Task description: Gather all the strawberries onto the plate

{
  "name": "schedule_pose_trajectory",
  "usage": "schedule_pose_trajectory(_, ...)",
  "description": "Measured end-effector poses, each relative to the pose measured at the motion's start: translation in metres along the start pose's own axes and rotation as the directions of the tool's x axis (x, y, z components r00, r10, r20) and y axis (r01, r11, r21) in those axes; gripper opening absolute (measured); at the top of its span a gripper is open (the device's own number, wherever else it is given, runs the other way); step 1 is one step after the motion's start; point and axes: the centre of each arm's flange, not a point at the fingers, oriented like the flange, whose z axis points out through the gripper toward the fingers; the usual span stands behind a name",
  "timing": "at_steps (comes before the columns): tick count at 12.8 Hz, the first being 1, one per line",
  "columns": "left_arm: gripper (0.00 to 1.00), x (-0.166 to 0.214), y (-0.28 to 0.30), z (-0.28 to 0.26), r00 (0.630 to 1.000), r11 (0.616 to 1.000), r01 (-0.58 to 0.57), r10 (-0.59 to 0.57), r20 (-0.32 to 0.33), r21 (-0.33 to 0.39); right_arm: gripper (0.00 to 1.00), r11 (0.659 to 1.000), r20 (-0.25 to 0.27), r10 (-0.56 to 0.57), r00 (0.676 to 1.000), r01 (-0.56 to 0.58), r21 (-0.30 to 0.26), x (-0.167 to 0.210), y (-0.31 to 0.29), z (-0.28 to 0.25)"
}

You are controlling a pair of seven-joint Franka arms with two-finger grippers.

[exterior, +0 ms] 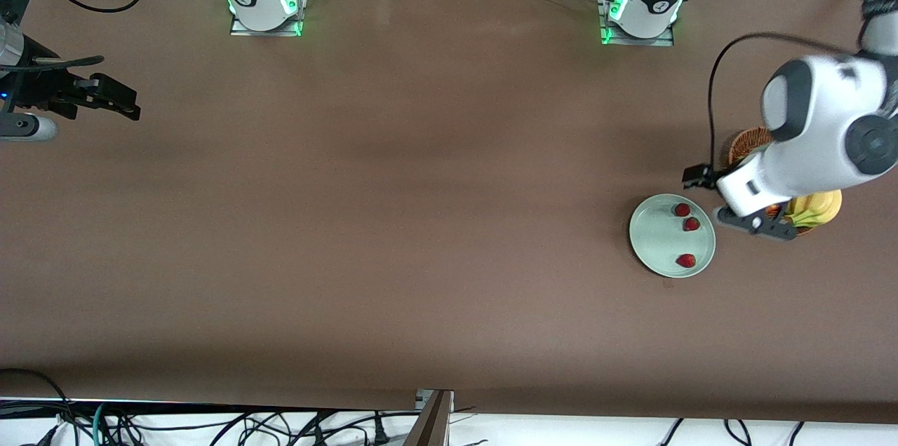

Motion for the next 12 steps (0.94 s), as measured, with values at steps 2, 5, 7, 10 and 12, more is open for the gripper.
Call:
schedule_pose_trajectory(2, 1.00, -0.031, 0.006, -0.047, 1.000, 1.000, -0.009, 0.008, -0.016, -0.024, 1.00, 1.000, 0.000, 0.000, 1.000, 0.000, 0.000, 0.000, 0.000, 0.000)
schedule_pose_trajectory(5, 1.00, -0.069, 0.021, -0.100, 0.998, 0.997, -0.054, 0.055, -0.023, 0.054, 1.00, 1.000, -0.001, -0.001, 1.000, 0.001, 0.000, 0.001, 0.000, 0.000)
schedule_pose_trajectory(7, 1.00, -0.096, 0.041, -0.132, 0.999, 0.995, -0.021, 0.023, -0.026, 0.098, 1.00, 1.000, -0.002, -0.001, 1.000, 0.001, 0.000, 0.001, 0.000, -0.001)
schedule_pose_trajectory(10, 1.00, -0.128, 0.048, -0.175, 0.998, 0.994, 0.048, -0.044, -0.032, 0.102, 1.00, 1.000, -0.003, -0.001, 1.000, 0.001, 0.000, 0.001, 0.000, -0.001)
schedule_pose_trajectory(12, 1.00, -0.129, 0.042, -0.193, 0.995, 0.990, 0.101, -0.098, -0.032, 0.101, 1.00, 1.000, -0.003, 0.000, 1.000, 0.000, 0.000, 0.001, 0.000, -0.001)
